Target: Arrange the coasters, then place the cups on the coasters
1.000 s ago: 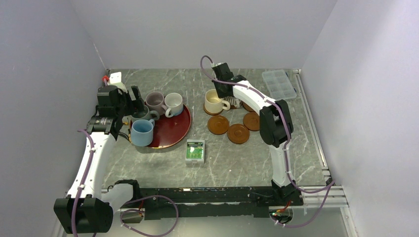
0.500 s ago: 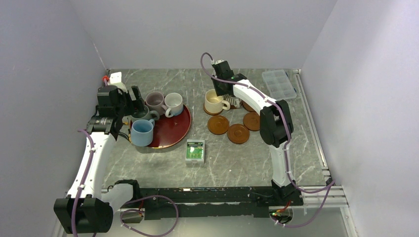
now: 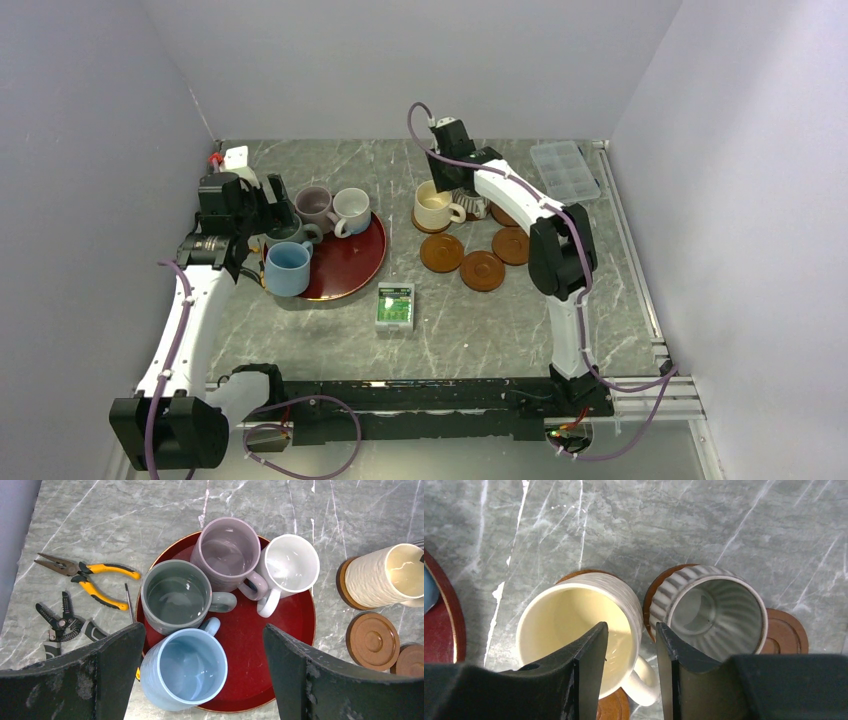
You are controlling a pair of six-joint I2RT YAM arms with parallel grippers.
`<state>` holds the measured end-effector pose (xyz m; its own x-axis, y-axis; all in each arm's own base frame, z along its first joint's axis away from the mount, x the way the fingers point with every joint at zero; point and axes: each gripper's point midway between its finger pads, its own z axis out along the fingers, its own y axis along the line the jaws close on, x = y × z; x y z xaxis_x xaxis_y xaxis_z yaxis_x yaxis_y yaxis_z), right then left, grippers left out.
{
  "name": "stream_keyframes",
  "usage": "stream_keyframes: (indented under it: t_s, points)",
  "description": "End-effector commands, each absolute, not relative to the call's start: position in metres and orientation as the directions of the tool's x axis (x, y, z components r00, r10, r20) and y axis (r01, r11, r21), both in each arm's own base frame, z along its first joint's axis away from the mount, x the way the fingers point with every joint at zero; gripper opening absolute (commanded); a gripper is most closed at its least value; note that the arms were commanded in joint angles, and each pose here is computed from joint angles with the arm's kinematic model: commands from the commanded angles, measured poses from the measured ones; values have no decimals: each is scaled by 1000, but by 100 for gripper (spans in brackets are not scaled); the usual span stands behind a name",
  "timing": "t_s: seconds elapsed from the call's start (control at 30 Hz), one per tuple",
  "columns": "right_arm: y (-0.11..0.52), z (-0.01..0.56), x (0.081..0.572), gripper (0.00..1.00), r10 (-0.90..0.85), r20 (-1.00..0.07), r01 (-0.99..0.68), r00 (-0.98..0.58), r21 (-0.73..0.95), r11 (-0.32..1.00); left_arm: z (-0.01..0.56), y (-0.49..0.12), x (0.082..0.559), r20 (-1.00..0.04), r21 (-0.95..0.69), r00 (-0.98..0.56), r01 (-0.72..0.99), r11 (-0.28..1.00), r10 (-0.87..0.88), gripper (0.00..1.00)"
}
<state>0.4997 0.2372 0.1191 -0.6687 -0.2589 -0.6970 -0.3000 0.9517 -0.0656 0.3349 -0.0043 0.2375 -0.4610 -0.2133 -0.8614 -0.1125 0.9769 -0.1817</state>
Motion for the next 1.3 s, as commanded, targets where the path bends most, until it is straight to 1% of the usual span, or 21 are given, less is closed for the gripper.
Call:
stream_keyframes:
  t_s: [0.0, 0.23, 0.37, 0.47, 0.6, 0.8, 0.9, 1.27]
  points:
    - [232, 192, 500, 45, -198, -793, -277, -576, -39, 960, 253, -10, 340, -878, -203, -425, -86, 975, -221, 94]
    - [222, 220, 482, 48, -168, -824, -268, -542, -20, 963, 247, -5, 341, -871, -197, -435, -119, 973, -229, 94]
    - [218, 224, 464, 50, -137, -830, -270, -540, 16, 963, 240, 6, 338, -856, -192, -443, -206, 960, -266, 94]
    - [209, 227, 449, 53, -123, -837, -258, -534, 23, 966, 230, 20, 327, -845, -174, -442, -305, 936, -301, 94]
    - [193, 222, 432, 55, -102, -833, -241, -543, 38, 970, 218, 29, 311, -830, -167, -446, -374, 912, -335, 94]
    - [174, 214, 414, 55, -26, -828, -215, -560, 115, 970, 182, 28, 286, -757, -173, -514, -438, 882, -404, 94]
    - [165, 211, 405, 55, 2, -826, -202, -564, 140, 969, 163, 28, 273, -704, -153, -563, -475, 867, -433, 94]
    - [147, 197, 389, 56, 62, -810, -186, -583, 207, 961, 134, 28, 245, -608, -123, -624, -537, 834, -491, 83]
